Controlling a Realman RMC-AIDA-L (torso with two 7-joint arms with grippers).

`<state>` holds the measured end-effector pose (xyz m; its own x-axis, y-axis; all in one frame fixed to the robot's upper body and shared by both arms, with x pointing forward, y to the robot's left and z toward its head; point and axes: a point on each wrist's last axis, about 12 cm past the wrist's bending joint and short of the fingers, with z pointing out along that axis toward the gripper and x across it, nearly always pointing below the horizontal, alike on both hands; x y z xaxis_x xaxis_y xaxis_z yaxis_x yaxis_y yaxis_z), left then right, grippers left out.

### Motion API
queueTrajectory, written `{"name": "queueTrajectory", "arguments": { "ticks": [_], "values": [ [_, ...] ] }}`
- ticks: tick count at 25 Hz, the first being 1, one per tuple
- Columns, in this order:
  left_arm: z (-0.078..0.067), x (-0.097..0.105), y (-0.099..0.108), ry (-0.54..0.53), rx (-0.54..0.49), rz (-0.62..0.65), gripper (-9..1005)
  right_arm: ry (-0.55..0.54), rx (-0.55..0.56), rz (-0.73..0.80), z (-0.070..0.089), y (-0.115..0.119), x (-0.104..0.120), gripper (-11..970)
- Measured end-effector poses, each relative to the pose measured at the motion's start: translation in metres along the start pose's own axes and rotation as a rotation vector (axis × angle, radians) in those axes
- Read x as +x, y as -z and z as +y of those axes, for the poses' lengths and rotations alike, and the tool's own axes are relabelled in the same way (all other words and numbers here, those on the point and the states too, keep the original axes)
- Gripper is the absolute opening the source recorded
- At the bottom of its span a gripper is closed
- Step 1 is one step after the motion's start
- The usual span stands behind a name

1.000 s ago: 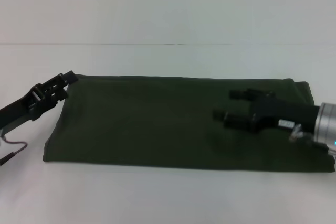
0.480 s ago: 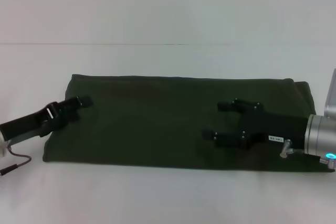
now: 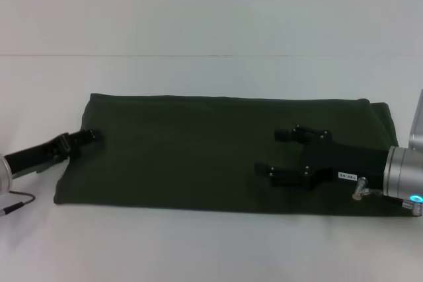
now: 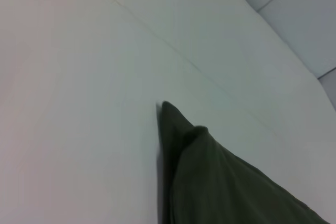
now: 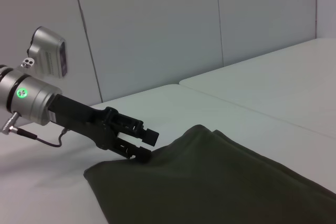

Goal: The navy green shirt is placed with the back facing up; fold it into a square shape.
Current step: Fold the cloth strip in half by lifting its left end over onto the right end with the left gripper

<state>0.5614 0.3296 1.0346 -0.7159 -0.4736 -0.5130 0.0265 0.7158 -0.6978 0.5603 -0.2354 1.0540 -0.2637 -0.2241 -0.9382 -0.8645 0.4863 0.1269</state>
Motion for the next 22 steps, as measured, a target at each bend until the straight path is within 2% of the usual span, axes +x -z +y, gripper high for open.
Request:
{"name": "queueTrajectory", "arguments": {
  "ticks": [7,12,22],
  "values": [
    [-0.003,-0.015,0.006,-0.045,0.005,-0.017,809,0.003,-0.001,-0.001,0.000,-0.001,-0.001,946],
    [0.002,-0.025,0.015,-0.069,-0.006,0.004,812,0.003,-0.001,0.001,-0.001,0.000,-0.001,946],
    [0.007,-0.019,0.014,-0.085,-0.045,0.014,824,0.002,-0.006,0.004,0.001,-0.001,0.000,946]
  ]
}}
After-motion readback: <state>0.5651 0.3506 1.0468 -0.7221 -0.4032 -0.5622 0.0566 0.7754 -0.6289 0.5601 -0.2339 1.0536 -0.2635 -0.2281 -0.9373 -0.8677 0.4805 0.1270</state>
